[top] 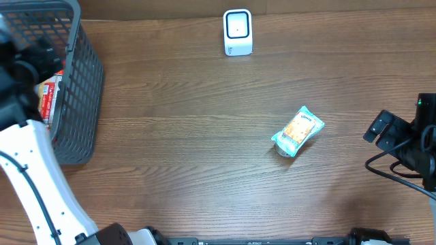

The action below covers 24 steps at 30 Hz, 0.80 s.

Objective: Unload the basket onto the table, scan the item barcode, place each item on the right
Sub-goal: 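Reach the left gripper into the basket and grasp the red snack bar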

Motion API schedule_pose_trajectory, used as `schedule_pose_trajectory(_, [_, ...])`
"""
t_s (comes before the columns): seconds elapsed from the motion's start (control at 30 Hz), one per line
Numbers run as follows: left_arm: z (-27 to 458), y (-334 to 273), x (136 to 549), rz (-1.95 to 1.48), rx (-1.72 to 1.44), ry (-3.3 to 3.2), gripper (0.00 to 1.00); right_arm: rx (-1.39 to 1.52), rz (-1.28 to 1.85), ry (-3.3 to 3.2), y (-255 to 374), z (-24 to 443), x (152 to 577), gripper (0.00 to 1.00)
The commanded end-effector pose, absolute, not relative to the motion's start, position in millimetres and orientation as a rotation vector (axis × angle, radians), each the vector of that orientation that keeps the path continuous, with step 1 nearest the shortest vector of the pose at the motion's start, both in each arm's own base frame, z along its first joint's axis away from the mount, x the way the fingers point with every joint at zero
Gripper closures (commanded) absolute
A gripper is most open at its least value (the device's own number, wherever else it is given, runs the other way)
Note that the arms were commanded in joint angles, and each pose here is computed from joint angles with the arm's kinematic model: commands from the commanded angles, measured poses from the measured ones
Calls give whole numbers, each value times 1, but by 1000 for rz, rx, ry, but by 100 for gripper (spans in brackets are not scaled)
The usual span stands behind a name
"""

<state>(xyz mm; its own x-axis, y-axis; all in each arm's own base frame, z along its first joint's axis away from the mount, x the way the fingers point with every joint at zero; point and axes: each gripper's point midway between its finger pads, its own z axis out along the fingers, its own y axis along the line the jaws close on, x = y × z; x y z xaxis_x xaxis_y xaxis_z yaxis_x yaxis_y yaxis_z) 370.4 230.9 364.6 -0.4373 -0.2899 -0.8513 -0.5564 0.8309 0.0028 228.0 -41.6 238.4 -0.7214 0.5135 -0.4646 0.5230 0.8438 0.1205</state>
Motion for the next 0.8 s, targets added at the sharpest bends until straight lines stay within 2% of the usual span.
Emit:
schedule_pose_trajectory(0.0, [359, 256, 368, 404, -529, 2094, 0, 769, -27, 2497, -44, 246, 230, 0])
schedule_pose_trajectory(0.13, [323, 288, 367, 446, -537, 2187, 0, 769, -27, 2497, -44, 246, 230, 0])
schedule_pose_trajectory(0.47, [240, 325, 390, 464, -450, 2371, 0, 769, -27, 2497, -44, 246, 230, 0])
schedule_pose_trajectory(0.77, [141, 362, 400, 415, -447, 2513, 0, 769, -27, 2497, -44, 246, 230, 0])
